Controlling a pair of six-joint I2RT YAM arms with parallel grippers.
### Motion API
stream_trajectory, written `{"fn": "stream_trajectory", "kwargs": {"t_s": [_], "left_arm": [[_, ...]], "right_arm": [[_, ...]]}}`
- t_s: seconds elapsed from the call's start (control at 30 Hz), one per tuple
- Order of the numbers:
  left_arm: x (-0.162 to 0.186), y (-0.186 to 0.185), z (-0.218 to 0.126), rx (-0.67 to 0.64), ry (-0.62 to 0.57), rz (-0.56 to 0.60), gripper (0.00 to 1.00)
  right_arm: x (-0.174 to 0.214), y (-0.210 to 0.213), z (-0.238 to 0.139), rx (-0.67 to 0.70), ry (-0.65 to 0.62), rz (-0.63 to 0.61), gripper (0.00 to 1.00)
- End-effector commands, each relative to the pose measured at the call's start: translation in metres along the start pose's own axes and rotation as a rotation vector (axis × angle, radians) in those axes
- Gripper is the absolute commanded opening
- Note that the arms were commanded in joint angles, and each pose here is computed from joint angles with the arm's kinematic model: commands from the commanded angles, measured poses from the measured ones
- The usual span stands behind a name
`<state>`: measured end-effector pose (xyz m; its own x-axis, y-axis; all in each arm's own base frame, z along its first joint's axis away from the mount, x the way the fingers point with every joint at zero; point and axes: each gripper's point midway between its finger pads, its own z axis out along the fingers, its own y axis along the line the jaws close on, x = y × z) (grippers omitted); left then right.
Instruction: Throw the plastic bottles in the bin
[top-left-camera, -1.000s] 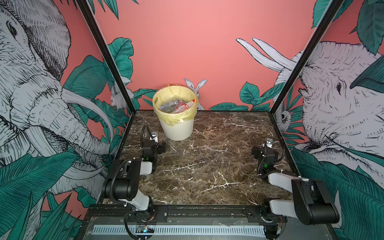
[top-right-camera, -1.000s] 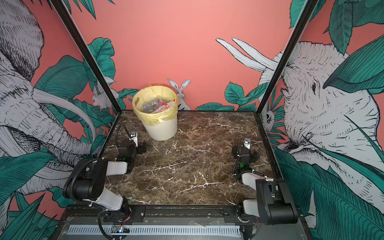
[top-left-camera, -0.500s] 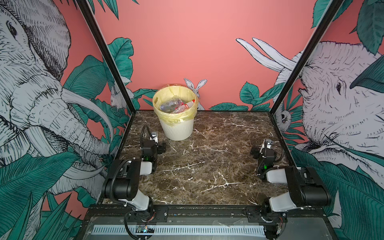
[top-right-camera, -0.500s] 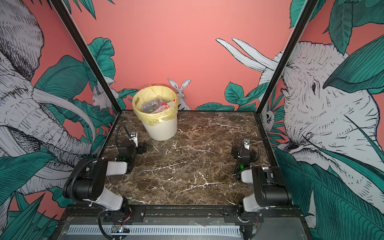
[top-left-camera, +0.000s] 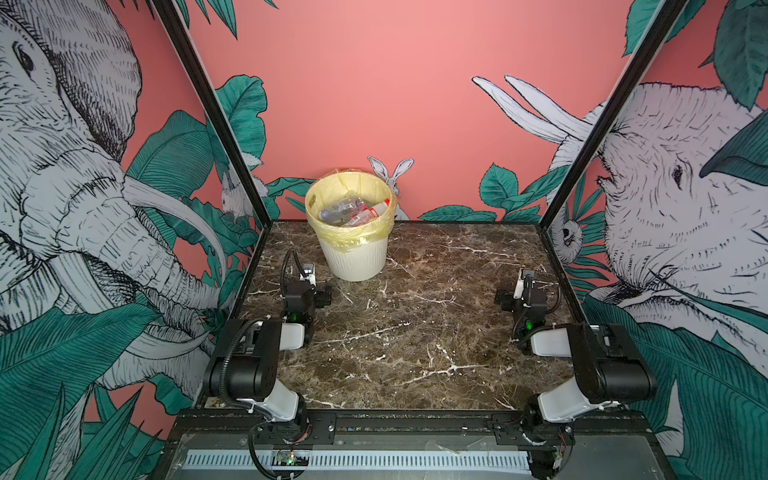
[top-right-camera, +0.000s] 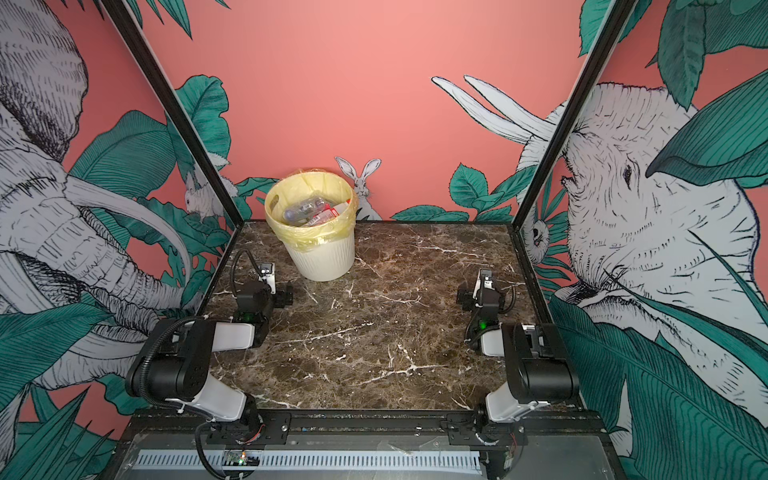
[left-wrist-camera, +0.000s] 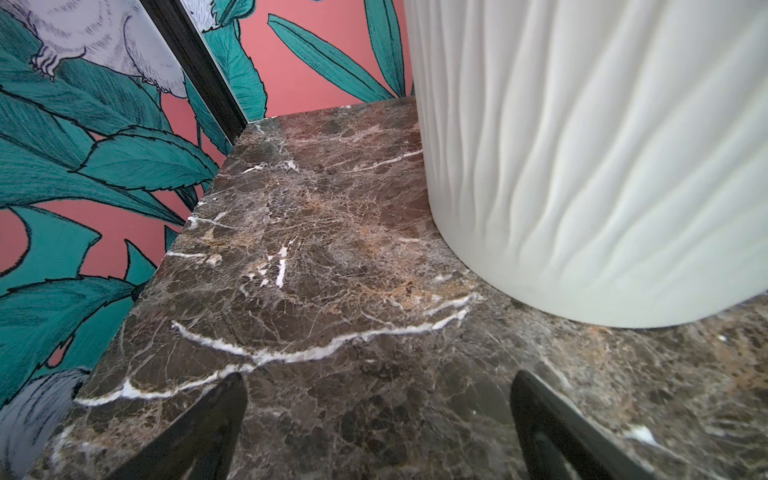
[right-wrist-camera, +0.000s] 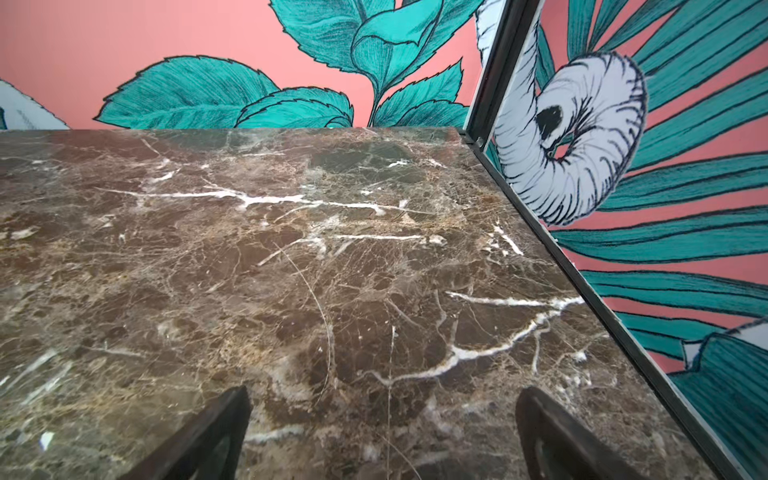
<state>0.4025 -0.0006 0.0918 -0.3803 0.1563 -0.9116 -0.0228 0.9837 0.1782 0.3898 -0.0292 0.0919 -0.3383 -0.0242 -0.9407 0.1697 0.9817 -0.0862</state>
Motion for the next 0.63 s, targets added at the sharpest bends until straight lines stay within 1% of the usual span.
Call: {"fn": "stream_trajectory", "kwargs": {"t_s": [0.0,0.43,0.5,0.6], "left_arm": [[-0.0046,-0.0001,-0.0025,0.004,-0.026,-0.005,1.00],[-0.0042,-0.0001,-0.0027,0.004,-0.026,-0.005,1.00],[-0.0047,0.0001,-0.0025,0.003,-0.026,-0.005,1.00],[-0.0043,-0.0001,-0.0026,0.004,-0.025,-0.006,1.00]], "right_arm": [[-0.0053,0.0016,0.0003,-0.011,-0.020,-0.008,0.99],[-0.0052,0.0036,0.0013,-0.022,-0.015,-0.013,0.99],[-0.0047,0.0086,0.0037,-0.040,0.005,-0.038,0.99],[-0.0054,0.0102,0.0022,-0.036,-0.005,-0.047,0.99]]}}
